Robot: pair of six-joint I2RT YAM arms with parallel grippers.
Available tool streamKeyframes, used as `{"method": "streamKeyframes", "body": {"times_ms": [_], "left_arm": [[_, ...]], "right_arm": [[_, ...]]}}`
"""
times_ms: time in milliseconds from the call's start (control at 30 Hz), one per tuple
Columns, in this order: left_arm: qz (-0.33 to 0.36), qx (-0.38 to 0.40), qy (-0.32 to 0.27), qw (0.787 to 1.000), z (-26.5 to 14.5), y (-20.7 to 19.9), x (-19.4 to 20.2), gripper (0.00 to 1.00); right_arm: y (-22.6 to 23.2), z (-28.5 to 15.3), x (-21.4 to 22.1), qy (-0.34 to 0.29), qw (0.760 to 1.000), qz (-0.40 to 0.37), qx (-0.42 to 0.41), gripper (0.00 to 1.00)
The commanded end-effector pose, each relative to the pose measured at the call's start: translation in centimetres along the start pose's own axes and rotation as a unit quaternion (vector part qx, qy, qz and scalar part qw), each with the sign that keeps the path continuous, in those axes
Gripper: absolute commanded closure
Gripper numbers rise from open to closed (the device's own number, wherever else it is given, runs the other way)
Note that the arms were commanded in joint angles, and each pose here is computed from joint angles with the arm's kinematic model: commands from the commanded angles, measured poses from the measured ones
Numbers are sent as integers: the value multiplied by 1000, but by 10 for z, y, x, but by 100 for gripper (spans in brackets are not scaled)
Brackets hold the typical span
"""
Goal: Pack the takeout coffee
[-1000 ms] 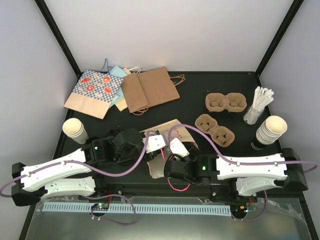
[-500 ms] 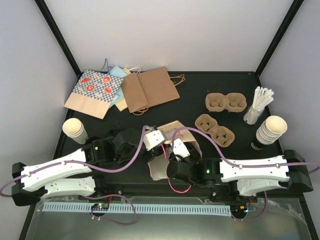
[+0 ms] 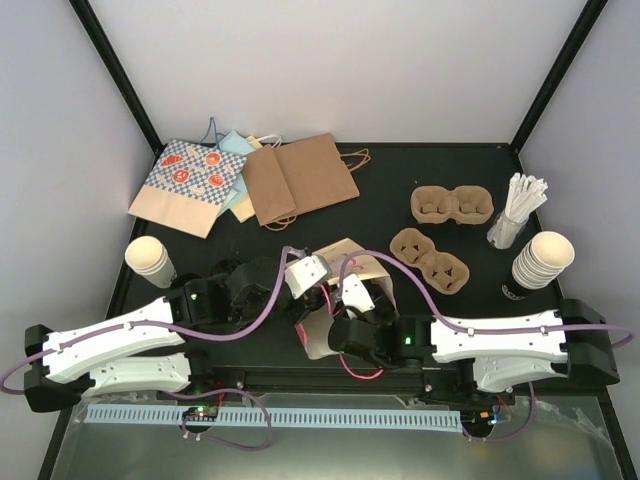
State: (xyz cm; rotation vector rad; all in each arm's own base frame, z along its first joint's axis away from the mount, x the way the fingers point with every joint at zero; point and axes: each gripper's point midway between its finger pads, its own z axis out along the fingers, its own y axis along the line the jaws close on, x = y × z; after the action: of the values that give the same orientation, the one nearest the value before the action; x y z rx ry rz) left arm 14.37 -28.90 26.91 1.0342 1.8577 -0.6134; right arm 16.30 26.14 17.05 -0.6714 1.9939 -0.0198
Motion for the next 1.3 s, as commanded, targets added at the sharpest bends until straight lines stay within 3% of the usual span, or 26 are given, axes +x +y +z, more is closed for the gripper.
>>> {"method": "streamKeyframes", "body": {"times_ms": [0,533,833,1267], "left_arm": [[-36,14,-80,996,-11,-6,-45,98],[-62,-57,-91,992,-22,22,-57,99],[-13,53,-77,995,-15,-18,-49,99],[-36,115,-67,990,-8,-39,-32,98]], "right_arm": [[16,6,3,16,999,-17,-25,50],[-8,4,35,73,997,2,25,50],[-26,-2,11,34,997,63,13,49],[-16,17,8,48,998,39,-1,50]]}}
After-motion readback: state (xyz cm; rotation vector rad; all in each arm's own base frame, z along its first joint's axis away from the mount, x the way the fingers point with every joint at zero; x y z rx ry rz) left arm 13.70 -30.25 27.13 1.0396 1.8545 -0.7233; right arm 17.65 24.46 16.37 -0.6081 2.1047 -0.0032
